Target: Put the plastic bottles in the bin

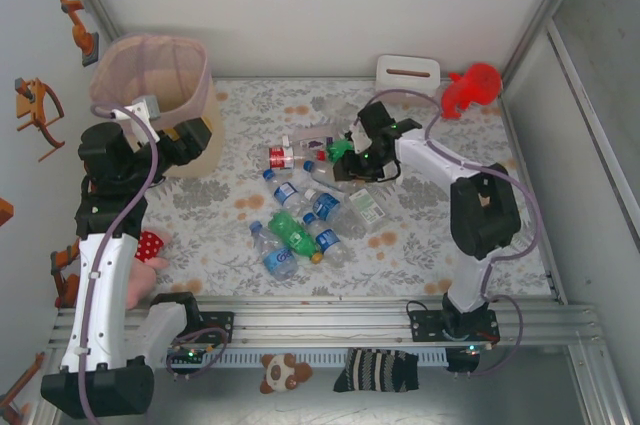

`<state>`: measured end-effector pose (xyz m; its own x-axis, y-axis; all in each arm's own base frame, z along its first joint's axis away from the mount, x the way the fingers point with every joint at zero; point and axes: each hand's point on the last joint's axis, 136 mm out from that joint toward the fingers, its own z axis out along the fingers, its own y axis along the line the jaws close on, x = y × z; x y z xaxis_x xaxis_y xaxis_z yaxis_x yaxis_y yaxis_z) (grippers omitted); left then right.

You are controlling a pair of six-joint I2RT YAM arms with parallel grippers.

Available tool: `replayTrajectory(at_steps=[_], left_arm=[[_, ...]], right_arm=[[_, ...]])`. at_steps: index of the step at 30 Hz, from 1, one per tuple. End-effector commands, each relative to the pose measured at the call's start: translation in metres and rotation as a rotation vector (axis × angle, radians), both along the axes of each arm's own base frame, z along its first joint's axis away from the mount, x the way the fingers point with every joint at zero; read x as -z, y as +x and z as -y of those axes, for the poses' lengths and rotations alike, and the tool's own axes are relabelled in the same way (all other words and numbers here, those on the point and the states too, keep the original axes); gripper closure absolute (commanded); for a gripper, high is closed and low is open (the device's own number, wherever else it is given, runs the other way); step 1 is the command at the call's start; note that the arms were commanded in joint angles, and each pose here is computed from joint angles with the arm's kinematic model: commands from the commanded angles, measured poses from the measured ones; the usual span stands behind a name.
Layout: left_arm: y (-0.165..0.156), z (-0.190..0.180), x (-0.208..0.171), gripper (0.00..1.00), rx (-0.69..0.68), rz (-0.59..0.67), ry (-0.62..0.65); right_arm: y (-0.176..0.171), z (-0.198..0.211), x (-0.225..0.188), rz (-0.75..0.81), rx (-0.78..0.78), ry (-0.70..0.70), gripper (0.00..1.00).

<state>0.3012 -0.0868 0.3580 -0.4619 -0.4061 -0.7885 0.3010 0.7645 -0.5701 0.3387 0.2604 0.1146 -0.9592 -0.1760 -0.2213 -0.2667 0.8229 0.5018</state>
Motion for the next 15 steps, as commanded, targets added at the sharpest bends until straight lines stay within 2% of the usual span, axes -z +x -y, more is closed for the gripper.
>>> replayTrajectory(at_steps=[1, 7, 15], left_arm=[[0.000, 0.005, -0.013, 0.26, 0.008, 0.041, -0.042], [0.006, 0.021, -0.028, 0.26, 0.052, 0.065, -0.106], [0.012, 0.080, -0.050, 0.25, 0.166, 0.110, -0.154]], right_arm=[[0.003, 0.007, -0.046, 0.100, 0.027, 0.024, 0.54], [0.001, 0.007, -0.109, 0.259, 0.055, 0.130, 0.55], [-0.005, 0.001, -0.198, 0.487, 0.077, 0.344, 0.57]])
